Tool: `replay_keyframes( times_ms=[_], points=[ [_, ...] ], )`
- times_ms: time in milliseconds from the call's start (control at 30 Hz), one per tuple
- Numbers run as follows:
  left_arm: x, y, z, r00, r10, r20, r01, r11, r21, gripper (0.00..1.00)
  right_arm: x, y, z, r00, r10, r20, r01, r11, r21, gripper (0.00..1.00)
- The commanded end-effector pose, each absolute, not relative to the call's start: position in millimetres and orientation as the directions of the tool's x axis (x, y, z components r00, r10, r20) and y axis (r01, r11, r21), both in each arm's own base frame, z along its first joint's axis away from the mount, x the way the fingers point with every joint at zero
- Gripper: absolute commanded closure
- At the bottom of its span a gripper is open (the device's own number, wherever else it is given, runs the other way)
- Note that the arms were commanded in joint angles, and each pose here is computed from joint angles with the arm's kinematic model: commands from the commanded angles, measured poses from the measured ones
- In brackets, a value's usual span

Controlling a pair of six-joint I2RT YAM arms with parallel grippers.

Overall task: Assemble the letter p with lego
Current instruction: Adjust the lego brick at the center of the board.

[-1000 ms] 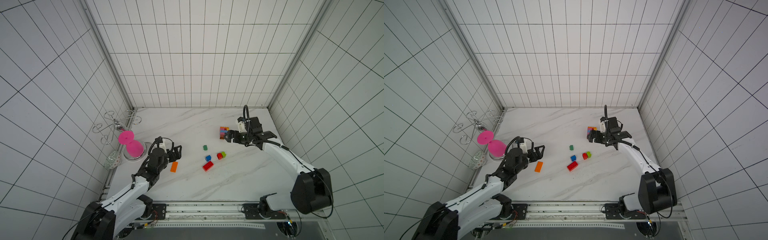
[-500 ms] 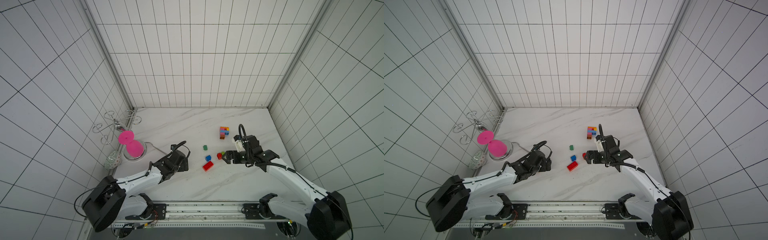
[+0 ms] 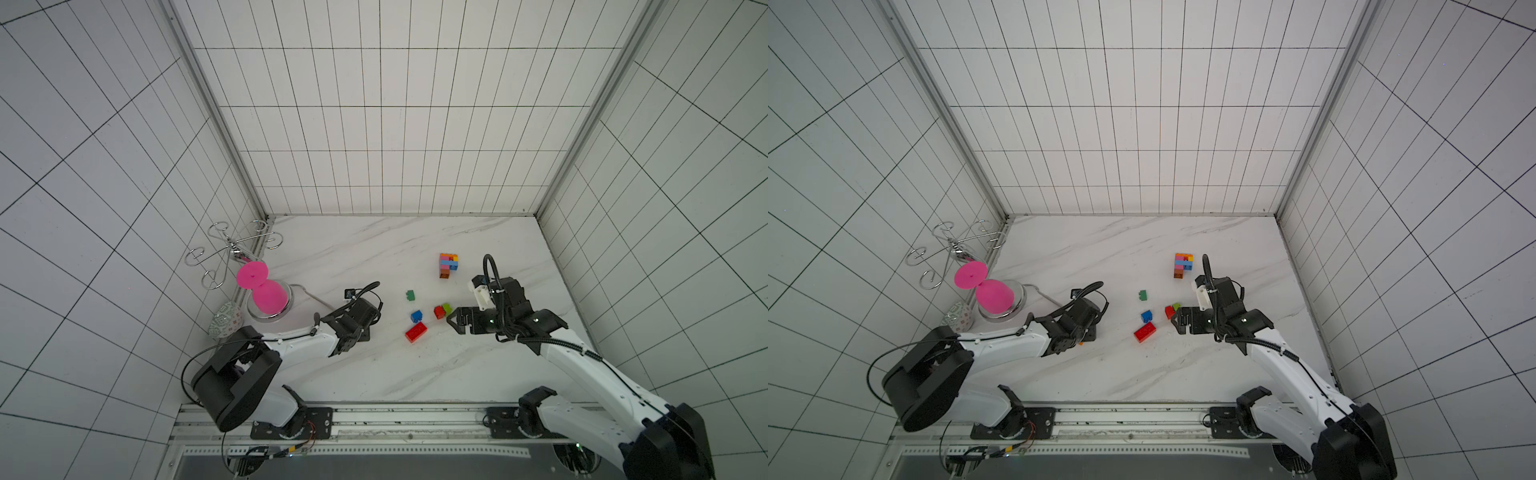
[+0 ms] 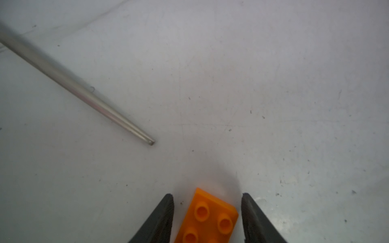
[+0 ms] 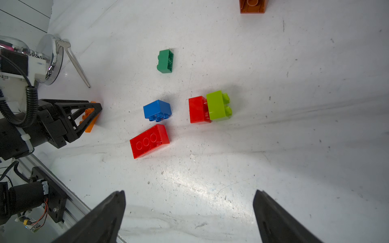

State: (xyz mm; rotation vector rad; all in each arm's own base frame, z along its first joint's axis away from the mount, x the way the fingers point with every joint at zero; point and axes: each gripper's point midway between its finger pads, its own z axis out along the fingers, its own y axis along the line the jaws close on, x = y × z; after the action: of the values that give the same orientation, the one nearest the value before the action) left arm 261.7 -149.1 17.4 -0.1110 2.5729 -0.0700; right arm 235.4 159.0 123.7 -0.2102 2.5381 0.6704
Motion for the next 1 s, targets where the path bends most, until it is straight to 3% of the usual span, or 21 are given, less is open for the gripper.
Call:
replay_keyframes(
  times_ms=[0,67,367,500,633,733,967],
  points=[
    [247,-151,-3,-0.881,-0.079,-0.466,-0.051,0.996,-0.072,0.6,228,158,112,-0.879,-0.025,-0.476,-0.254,0.87,0.422,0.02],
    [247,-156,-1,-0.879,-0.077,-0.47,-0.036,0.995,-0.096,0.71,228,158,111,-0.881,-0.023,-0.473,-0.25,0.871,0.424,0.01],
    [249,-217,55,-0.858,-0.168,-0.485,0.089,0.881,-0.464,0.76,224,176,116,-0.888,-0.02,-0.459,-0.284,0.809,0.514,0.01],
    [247,-244,109,-0.83,-0.233,-0.507,0.196,0.728,-0.657,0.77,221,196,128,-0.892,0.009,-0.452,-0.309,0.717,0.625,0.01],
    [239,-257,171,-0.793,-0.327,-0.514,0.333,0.475,-0.815,0.77,220,219,152,-0.894,0.059,-0.445,-0.336,0.57,0.75,0.01],
    [231,-255,210,-0.762,-0.389,-0.518,0.418,0.316,-0.852,0.77,221,231,172,-0.887,0.097,-0.451,-0.361,0.462,0.81,0.02],
    [212,-254,250,-0.764,-0.447,-0.466,0.487,0.075,-0.87,0.77,211,265,223,-0.87,0.092,-0.485,-0.455,0.231,0.86,0.03]
  ],
)
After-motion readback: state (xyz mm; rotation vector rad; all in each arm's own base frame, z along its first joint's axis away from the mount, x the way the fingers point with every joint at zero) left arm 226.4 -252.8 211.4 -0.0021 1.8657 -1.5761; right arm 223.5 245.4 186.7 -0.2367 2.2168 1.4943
